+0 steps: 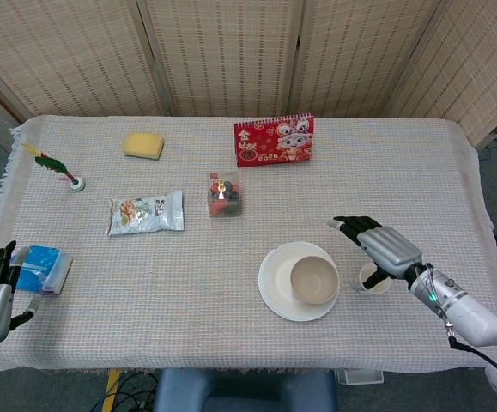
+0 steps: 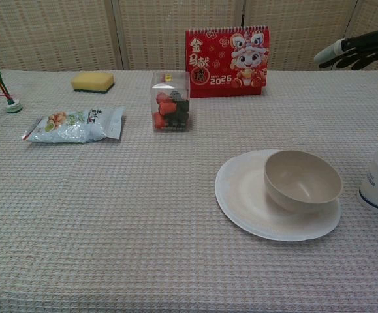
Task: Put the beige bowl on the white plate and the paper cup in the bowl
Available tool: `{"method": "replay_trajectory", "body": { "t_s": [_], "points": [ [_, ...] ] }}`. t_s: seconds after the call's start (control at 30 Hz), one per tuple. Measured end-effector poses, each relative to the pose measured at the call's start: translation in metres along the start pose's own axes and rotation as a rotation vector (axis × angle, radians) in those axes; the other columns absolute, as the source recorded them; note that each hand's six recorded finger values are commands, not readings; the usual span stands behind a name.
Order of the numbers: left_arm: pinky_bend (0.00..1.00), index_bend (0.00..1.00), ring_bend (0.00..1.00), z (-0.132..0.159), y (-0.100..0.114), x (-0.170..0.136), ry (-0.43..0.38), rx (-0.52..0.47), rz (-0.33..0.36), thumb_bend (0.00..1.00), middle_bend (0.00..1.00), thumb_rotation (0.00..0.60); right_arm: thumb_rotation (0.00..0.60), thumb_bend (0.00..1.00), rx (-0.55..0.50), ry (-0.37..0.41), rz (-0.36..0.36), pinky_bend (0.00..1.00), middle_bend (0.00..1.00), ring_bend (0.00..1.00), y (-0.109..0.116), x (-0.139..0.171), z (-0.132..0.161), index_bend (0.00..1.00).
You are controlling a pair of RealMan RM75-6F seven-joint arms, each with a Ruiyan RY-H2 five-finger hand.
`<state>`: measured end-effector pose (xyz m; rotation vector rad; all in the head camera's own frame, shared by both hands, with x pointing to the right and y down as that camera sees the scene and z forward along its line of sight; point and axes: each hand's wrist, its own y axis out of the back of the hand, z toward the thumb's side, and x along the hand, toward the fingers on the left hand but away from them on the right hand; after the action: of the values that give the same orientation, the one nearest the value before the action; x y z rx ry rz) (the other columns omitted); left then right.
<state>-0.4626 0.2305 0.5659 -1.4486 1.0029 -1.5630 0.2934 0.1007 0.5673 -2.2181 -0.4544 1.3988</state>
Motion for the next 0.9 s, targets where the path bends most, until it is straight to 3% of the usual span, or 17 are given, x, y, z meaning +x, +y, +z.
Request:
{"method": "replay_trajectory", "body": {
  "t_s": [0.33,0.9],
  "points": [
    [0.26,0.0,0.0,0.005,-0.003,0.0,0.007,0.029,0.008,0.34,0.0,0.6,0.6,0.0,0.072,-0.13,0.121,0.0,0.0,0.0,-0.024,0.036,-0.038,0.04],
    [0.26,0.0,0.0,0.008,-0.007,0.0,0.004,0.035,-0.004,0.34,0.0,0.6,0.6,0.04,0.056,-0.198,0.199,0.0,0.0,0.0,-0.056,0.018,-0.074,0.09]
  ]
}}
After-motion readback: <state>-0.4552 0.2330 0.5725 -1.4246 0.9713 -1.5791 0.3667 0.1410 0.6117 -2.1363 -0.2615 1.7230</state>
